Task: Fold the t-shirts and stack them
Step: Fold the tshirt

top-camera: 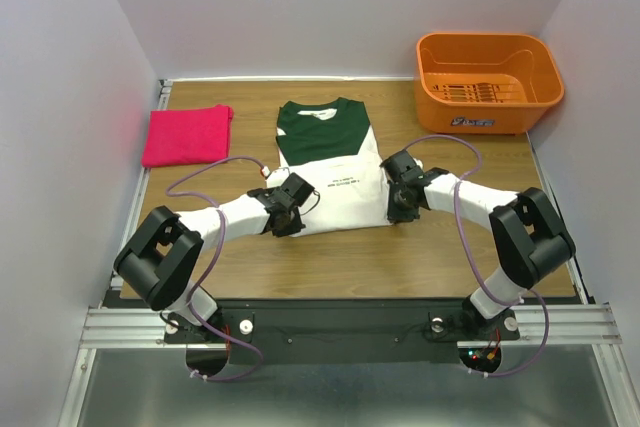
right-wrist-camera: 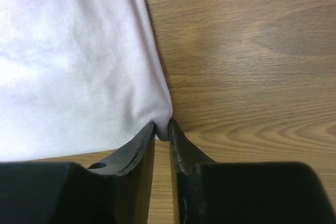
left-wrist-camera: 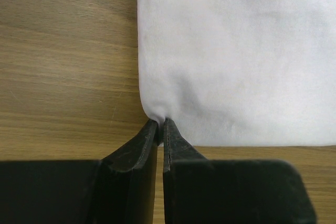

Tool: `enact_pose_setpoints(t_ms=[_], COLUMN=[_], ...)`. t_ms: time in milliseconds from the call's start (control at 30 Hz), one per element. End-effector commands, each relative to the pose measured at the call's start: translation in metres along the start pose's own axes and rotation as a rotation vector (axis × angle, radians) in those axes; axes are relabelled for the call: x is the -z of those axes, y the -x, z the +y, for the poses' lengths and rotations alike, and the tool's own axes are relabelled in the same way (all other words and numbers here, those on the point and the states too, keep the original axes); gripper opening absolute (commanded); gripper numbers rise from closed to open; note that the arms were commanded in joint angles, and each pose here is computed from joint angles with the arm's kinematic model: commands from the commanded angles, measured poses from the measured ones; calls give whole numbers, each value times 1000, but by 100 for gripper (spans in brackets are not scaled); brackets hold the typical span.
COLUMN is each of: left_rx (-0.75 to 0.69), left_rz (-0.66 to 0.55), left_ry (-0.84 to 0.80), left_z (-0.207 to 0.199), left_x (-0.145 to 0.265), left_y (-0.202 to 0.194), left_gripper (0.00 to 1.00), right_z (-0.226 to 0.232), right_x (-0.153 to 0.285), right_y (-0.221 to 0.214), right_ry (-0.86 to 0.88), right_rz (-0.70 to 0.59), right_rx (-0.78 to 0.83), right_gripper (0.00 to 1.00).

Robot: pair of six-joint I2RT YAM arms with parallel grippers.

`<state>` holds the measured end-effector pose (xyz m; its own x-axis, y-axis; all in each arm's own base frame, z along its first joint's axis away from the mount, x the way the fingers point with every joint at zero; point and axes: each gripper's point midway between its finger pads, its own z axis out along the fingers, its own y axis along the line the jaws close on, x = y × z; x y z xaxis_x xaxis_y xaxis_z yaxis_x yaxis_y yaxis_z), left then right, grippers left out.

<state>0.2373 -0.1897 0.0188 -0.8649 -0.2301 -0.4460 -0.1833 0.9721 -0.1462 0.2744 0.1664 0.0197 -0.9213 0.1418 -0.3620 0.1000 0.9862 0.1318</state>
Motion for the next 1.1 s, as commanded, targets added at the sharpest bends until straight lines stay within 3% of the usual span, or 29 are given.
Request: enact_pose_setpoints(t_ms=[0, 133, 367, 600, 800, 900, 1067], left_rx=[-54, -69, -82, -101, -78, -25, 28], left_rz=[116, 133, 144, 212, 243, 196, -6], left_ry=[71, 74, 7, -99, -176, -205, -192], left_z=[28, 30, 29, 19, 4, 1, -10], left_x=[-4, -2, 17, 45, 73, 89, 117], left_y=[-37, -40, -44, -75, -93, -80, -19], left_gripper=[0, 0, 0, 0, 0, 0, 0], right_z=[-12, -10, -15, -24, -30, -27, -12], right_x=[-18, -9, 15, 46, 77, 94, 120], right_y=[-27, -27, -42, -87, -95, -73, -21], right_ry=[-53, -22, 25, 103, 134, 124, 112], right_rz=[62, 55, 84, 211, 207, 124, -9], right_rx=[6, 23, 73, 96, 81, 73, 83], right_gripper=[15, 1, 1, 1, 1, 1, 1])
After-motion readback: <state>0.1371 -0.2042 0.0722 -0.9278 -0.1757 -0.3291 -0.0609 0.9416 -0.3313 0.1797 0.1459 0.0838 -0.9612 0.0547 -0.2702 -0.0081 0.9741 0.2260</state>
